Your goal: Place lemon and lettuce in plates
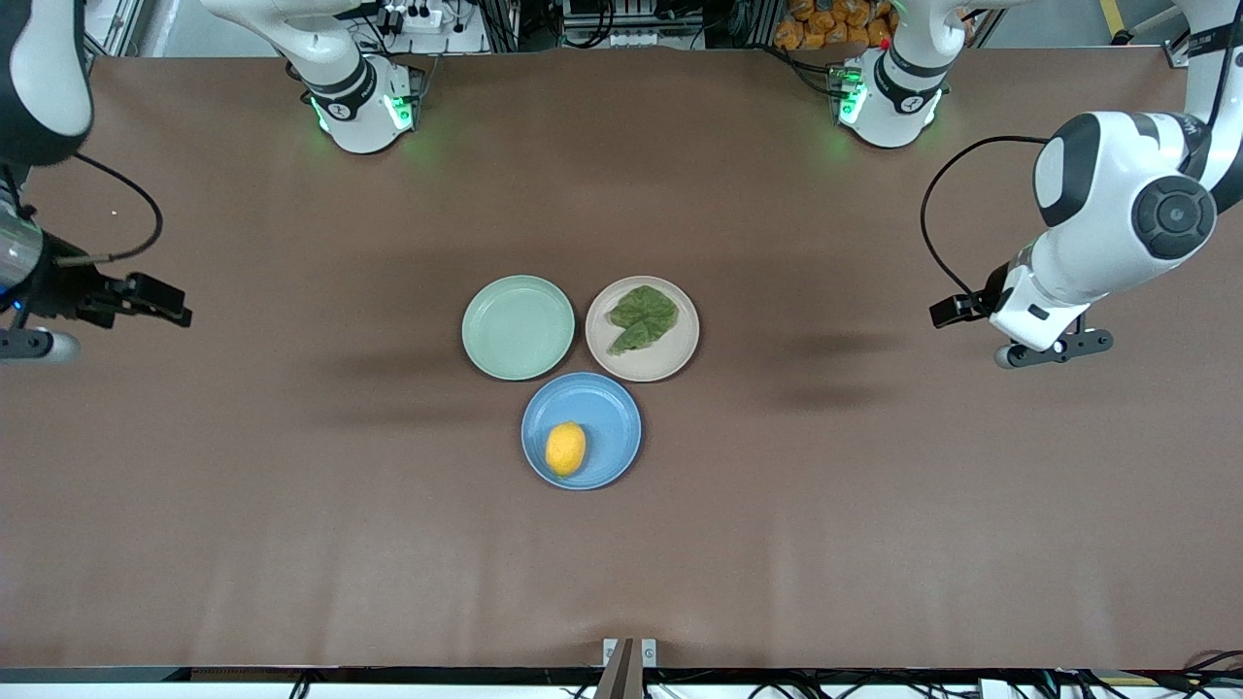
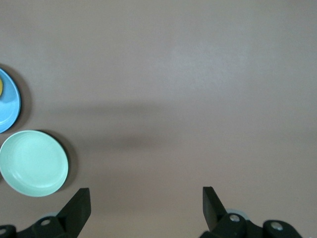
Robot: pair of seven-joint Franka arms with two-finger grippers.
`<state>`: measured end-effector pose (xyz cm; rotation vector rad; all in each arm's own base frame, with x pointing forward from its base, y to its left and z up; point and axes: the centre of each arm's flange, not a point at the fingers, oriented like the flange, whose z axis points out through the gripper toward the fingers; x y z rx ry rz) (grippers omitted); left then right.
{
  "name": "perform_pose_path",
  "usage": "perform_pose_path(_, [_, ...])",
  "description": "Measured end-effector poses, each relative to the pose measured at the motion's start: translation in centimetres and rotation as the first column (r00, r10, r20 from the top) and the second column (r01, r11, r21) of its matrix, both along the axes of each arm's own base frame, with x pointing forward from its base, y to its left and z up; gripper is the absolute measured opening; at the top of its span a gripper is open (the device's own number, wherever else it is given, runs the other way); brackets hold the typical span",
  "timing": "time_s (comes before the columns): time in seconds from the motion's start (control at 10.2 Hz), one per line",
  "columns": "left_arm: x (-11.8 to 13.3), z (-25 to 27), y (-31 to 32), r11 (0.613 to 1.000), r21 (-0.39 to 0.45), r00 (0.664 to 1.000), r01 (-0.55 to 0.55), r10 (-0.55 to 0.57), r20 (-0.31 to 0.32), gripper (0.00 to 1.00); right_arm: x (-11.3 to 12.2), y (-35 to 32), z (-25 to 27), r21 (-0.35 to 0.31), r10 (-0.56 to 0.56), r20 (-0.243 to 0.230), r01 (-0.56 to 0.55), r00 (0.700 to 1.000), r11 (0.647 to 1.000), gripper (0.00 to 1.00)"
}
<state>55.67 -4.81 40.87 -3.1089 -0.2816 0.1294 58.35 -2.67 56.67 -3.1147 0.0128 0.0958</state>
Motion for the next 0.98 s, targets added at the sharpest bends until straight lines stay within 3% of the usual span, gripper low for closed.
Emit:
perform_pose_path(0.29, [2.8, 8.2, -0.5, 1.000, -0.012, 0.985, 0.006, -0.004, 0.172, 1.00, -1.4, -0.6, 3.6, 0.001, -0.009, -0.024, 0.009, 1.000, 1.000, 1.00])
perform_pose_path(0.39, [3.0, 10.7, -0.7, 1.000, -0.009, 0.980, 0.020, -0.018, 0.200, 1.00, -1.7, -0.8, 4.5, 0.001, -0.012, -0.024, 0.012, 1.000, 1.000, 1.00])
perform_pose_path(0.69, [1.1, 18.8, -1.4, 0.994, 0.007, 0.973, 0.108, -0.108, 0.203, 1.00, -2.6, -0.9, 6.6, 0.002, -0.022, -0.018, 0.022, 1.000, 1.000, 1.00])
perform_pose_path(0.98, [-1.8, 24.4, -1.4, 0.993, 0.014, 0.970, 0.119, -0.120, 0.212, 1.00, -3.1, -0.9, 7.5, 0.002, -0.045, -0.007, 0.045, 0.999, 0.999, 1.00])
